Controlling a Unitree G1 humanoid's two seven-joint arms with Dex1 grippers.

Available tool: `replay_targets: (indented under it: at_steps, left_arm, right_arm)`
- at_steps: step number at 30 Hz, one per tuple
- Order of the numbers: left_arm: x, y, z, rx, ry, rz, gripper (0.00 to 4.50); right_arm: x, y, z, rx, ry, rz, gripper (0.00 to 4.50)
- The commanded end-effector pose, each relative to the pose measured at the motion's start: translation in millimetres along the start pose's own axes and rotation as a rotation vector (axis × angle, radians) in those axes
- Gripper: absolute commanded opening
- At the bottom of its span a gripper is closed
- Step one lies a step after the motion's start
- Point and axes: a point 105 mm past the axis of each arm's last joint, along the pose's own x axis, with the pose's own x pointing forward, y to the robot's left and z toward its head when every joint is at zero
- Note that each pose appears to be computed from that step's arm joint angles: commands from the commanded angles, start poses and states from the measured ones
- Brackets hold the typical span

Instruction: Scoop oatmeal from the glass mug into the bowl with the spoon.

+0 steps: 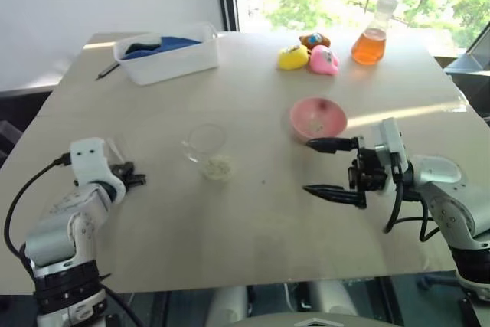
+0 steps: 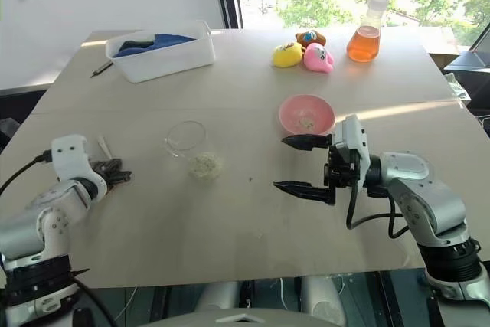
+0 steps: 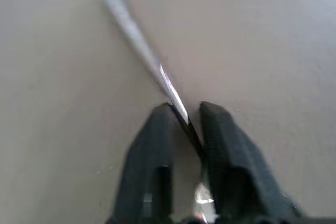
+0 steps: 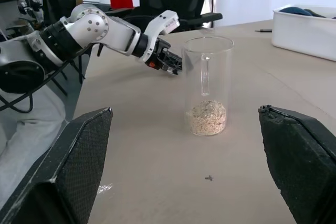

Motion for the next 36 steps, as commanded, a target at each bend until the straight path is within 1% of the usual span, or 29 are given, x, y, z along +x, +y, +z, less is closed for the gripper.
replay_targets:
  at_steps: [1, 4, 6, 8, 14, 16, 17, 18, 20, 22, 24, 26, 29, 32, 36]
  left_arm:
    - [0, 18, -52, -0.086, 0.194, 0.082, 0.02]
    - [-3, 21, -58, -0.1, 0.195, 0.109, 0.02]
    - [-2, 22, -46, -0.127, 0.123, 0.11, 0.02]
    - [-2, 20, -22, -0.139, 0.001, 0.088, 0.02]
    - [-18, 11, 58, -0.028, -0.351, 0.032, 0.02]
    - [-29, -2, 91, 0.042, -0.486, -0.03, 0.02]
    - [-39, -17, 112, 0.08, -0.569, -0.098, 0.02]
    - [-45, -27, 124, 0.104, -0.622, -0.145, 0.02]
    - [-60, -53, 144, 0.176, -0.706, -0.258, 0.02]
    - [-74, -79, 157, 0.247, -0.767, -0.369, 0.02]
    - [-88, -100, 168, 0.266, -0.821, -0.47, 0.02]
    - [-103, -122, 173, 0.275, -0.854, -0.599, 0.02]
    - [-123, -152, 166, 0.277, -0.836, -0.827, 0.02]
    - [-144, -186, 136, 0.268, -0.715, -1.111, 0.02]
    - [-168, -206, 99, 0.237, -0.517, -1.4, 0.02]
  right_arm:
    - [-1, -3, 7, -0.05, -0.014, -0.016, 4.5]
    - [-1, -4, 8, -0.035, -0.029, -0.024, 4.5]
    - [-1, -4, 6, -0.035, -0.027, -0.022, 4.5]
    - [-1, -5, 5, -0.036, -0.025, -0.021, 4.5]
    - [4, -8, 4, -0.04, -0.032, -0.018, 4.5]
    - [5, -10, 5, -0.049, -0.034, -0.018, 4.5]
    - [7, -12, 7, -0.053, -0.04, -0.021, 4.5]
    - [8, -14, 8, -0.055, -0.045, -0.023, 4.5]
    - [10, -17, 13, -0.059, -0.065, -0.032, 4.5]
    - [11, -20, 19, -0.055, -0.09, -0.042, 4.5]
    - [12, -23, 24, -0.05, -0.112, -0.055, 4.5]
    - [12, -28, 30, -0.044, -0.138, -0.073, 4.5]
    - [11, -34, 42, -0.029, -0.187, -0.102, 4.5]
    - [11, -39, 54, -0.007, -0.232, -0.117, 4.5]
    - [11, -40, 69, 0.072, -0.304, -0.099, 4.5]
